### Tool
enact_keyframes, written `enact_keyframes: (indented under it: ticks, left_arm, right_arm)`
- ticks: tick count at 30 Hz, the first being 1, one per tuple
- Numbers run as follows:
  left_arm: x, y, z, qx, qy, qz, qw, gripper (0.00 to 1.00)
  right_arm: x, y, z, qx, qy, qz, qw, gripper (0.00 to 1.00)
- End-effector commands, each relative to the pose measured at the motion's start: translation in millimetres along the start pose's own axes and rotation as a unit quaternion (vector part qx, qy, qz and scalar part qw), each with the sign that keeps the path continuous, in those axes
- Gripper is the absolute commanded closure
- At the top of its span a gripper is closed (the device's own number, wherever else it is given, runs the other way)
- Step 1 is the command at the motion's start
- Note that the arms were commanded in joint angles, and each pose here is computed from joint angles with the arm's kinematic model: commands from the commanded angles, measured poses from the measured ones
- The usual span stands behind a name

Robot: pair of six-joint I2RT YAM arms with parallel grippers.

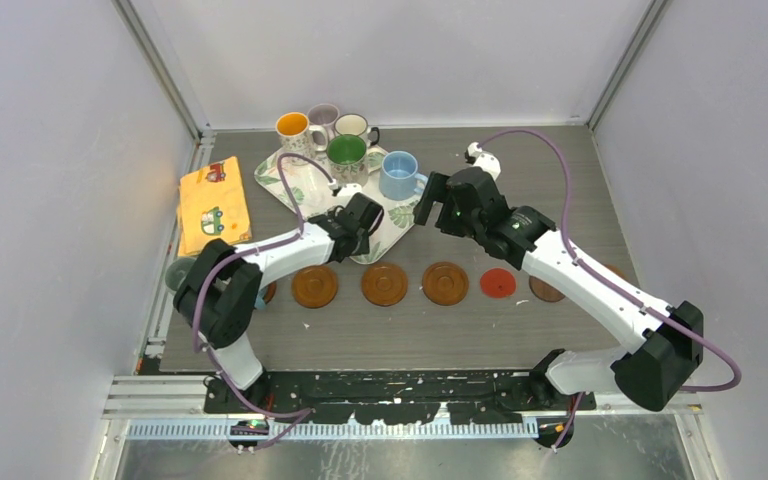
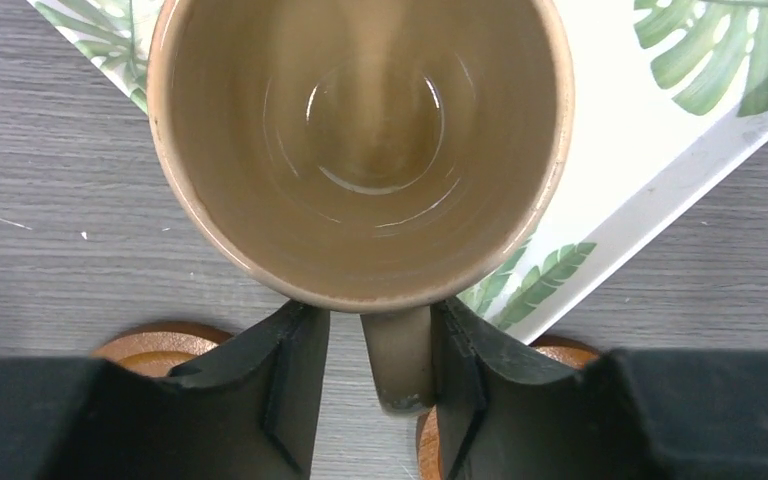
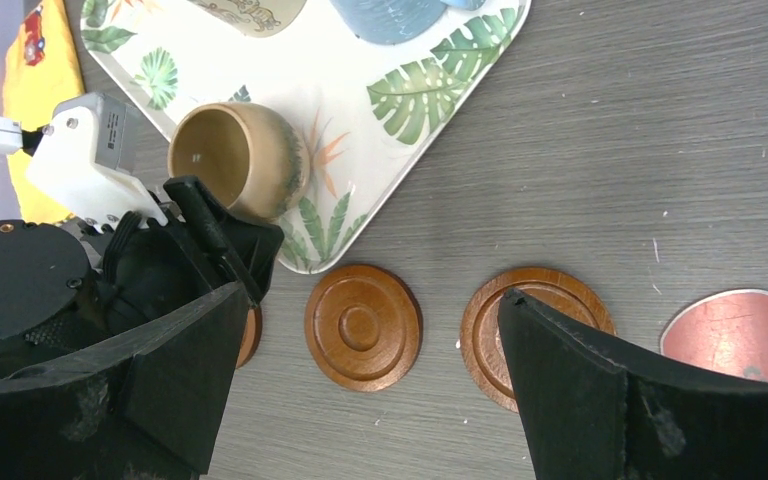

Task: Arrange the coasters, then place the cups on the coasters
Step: Pick up the cup from the tray.

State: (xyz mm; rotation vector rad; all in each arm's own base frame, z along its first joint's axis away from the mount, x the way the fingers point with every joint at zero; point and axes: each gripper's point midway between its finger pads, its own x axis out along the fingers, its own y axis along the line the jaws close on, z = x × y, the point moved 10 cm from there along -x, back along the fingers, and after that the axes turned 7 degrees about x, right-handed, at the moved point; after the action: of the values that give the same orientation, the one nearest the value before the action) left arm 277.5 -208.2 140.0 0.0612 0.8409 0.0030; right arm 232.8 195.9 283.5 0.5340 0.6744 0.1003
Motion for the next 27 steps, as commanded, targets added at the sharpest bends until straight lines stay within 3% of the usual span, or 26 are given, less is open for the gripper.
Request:
enact_keyframes:
  ticks: [1, 6, 13, 27]
  left_arm:
    - [3, -7, 16, -0.011, -0.033, 0.002, 0.999, 0.62]
    - [4, -5, 14, -0.011, -0.035, 0.009, 0.999, 0.72]
    - [-1, -3, 15, -0.007, -0.038, 0.006, 0.999, 0.98]
    - [-56, 22, 25, -0.027, -0.097, -0.034, 0.994, 0.99]
  right_arm:
    - [-5, -4, 1, -0.01, -0.01, -0.004, 1.0, 0.0]
    - [-3, -5, -1, -0.01, -0.007, -0.004, 1.0, 0.0]
    - [1, -4, -3, -0.01, -0.002, -0.005, 1.0, 0.0]
    - [7, -7, -8, -0.012, 0.0, -0.009, 1.0, 0.0]
